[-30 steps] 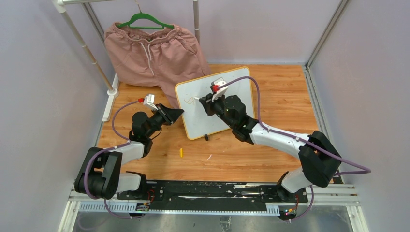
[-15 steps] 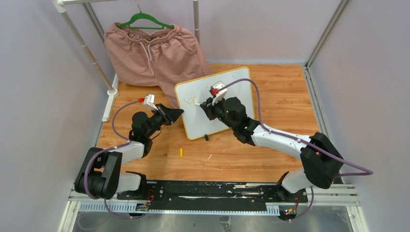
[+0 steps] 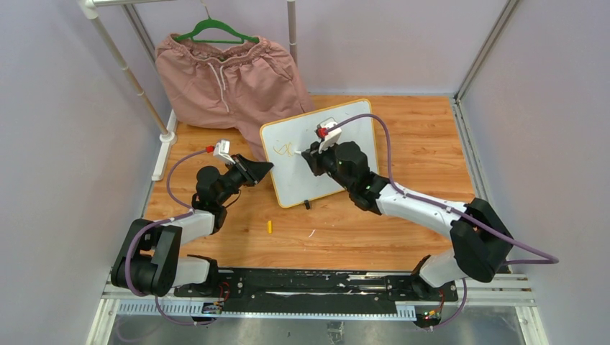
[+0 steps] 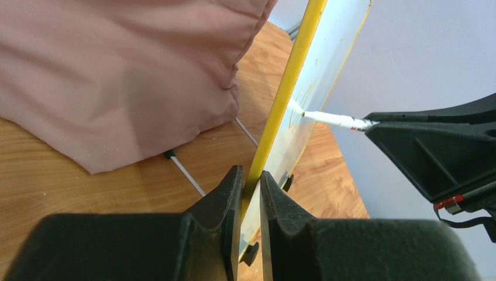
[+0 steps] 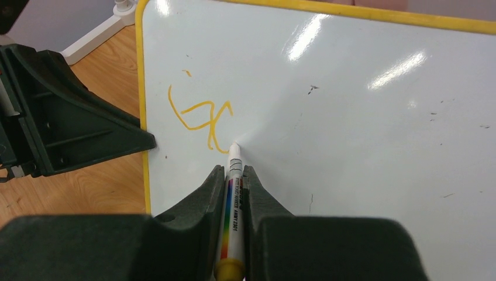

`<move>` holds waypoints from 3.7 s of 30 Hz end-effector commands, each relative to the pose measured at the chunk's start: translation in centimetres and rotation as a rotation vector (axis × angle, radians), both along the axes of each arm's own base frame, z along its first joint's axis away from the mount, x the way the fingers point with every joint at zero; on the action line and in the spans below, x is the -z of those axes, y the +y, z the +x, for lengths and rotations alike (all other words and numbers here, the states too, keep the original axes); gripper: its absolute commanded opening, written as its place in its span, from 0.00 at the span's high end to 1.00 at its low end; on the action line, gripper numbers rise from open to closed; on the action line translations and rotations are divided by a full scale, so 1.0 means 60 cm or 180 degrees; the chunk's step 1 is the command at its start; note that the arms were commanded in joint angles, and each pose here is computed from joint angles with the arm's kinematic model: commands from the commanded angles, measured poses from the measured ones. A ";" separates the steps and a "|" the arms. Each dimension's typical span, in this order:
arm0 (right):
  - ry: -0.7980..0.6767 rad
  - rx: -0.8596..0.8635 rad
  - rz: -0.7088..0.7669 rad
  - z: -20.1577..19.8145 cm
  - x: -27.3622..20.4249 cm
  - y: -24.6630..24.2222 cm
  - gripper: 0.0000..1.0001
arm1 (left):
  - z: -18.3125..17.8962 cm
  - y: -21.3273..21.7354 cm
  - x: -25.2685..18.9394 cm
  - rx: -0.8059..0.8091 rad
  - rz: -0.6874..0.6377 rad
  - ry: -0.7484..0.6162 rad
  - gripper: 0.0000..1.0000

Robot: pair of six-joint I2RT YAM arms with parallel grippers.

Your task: Write a sentence on the whiteboard

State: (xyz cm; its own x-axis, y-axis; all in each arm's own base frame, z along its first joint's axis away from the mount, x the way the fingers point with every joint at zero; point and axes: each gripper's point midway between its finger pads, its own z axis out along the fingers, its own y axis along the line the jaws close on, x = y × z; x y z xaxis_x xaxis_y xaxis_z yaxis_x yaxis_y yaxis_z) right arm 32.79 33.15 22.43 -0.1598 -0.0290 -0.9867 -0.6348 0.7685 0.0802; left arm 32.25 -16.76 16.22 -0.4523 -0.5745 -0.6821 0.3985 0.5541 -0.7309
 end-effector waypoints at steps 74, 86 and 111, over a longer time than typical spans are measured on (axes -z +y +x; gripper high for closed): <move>-0.0219 0.0300 0.0310 0.037 -0.059 -0.036 1.00 | -0.009 -0.001 -0.019 0.0064 0.0034 -0.0238 1.00; -0.0081 0.0131 0.0263 0.035 -0.036 -0.013 1.00 | -0.009 -0.001 -0.023 0.0065 0.0030 -0.0261 1.00; 0.0021 0.0330 0.0025 0.030 0.000 -0.057 1.00 | -0.009 -0.002 -0.022 0.0075 0.0016 -0.0248 1.00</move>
State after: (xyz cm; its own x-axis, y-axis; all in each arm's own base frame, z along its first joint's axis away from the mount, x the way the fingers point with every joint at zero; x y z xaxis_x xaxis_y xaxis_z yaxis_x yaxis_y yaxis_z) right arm 33.59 31.65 22.64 -0.1695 0.0075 -0.9855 -0.6063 0.7875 0.1103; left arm 31.93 -16.93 16.39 -0.4469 -0.5574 -0.6997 0.4263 0.5549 -0.7144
